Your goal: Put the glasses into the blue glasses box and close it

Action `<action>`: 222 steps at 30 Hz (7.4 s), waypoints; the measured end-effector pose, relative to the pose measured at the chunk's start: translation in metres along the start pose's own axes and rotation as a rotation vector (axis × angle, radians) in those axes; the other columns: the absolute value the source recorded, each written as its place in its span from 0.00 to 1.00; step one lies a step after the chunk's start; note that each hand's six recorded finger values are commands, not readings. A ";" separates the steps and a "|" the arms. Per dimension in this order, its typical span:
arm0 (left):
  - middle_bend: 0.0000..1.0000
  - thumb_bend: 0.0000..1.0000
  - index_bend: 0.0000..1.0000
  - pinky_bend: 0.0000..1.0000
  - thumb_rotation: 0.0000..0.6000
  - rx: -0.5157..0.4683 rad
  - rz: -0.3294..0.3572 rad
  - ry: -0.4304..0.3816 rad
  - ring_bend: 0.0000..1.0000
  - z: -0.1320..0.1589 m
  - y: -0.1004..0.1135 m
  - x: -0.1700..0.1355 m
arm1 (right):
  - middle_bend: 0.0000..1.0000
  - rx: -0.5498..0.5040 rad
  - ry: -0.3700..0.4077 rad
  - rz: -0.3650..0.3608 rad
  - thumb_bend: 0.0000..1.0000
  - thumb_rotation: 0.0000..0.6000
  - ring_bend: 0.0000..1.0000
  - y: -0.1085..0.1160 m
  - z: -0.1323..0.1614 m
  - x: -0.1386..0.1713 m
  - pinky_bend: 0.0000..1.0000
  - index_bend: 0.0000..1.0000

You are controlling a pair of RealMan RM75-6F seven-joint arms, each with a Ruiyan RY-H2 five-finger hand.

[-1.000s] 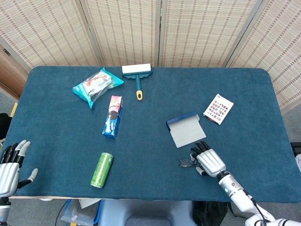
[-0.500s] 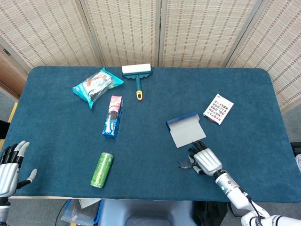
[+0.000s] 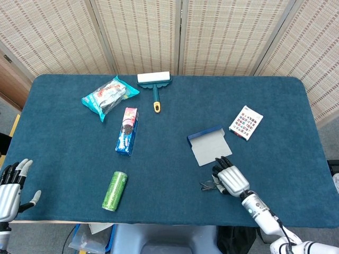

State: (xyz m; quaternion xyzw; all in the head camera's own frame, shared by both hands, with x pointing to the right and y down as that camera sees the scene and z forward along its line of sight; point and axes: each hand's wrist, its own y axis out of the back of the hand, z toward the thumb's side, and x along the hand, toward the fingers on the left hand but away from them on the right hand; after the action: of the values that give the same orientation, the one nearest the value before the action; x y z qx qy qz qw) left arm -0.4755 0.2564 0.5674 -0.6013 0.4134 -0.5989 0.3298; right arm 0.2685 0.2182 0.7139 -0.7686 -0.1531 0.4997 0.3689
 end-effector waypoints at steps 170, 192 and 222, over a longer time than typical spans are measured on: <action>0.00 0.31 0.04 0.00 1.00 0.025 -0.009 0.037 0.00 -0.010 -0.002 -0.006 | 0.00 0.223 -0.196 -0.125 0.11 1.00 0.00 0.093 -0.033 -0.194 0.00 0.00; 0.00 0.31 0.04 0.00 1.00 0.016 -0.004 0.027 0.00 -0.010 -0.002 -0.008 | 0.00 0.183 -0.134 -0.189 0.08 1.00 0.00 0.093 -0.055 -0.111 0.00 0.00; 0.00 0.31 0.04 0.00 1.00 0.021 -0.016 0.031 0.00 -0.007 -0.005 -0.008 | 0.00 0.241 -0.183 -0.082 0.08 1.00 0.00 0.042 -0.091 -0.088 0.00 0.00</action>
State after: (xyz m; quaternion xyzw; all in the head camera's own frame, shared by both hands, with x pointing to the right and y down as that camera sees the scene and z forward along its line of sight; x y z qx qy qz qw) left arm -0.4819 0.2669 0.5684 -0.5916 0.4073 -0.6152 0.3249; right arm 0.3034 0.0986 0.7618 -0.6631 -0.1562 0.5670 0.4630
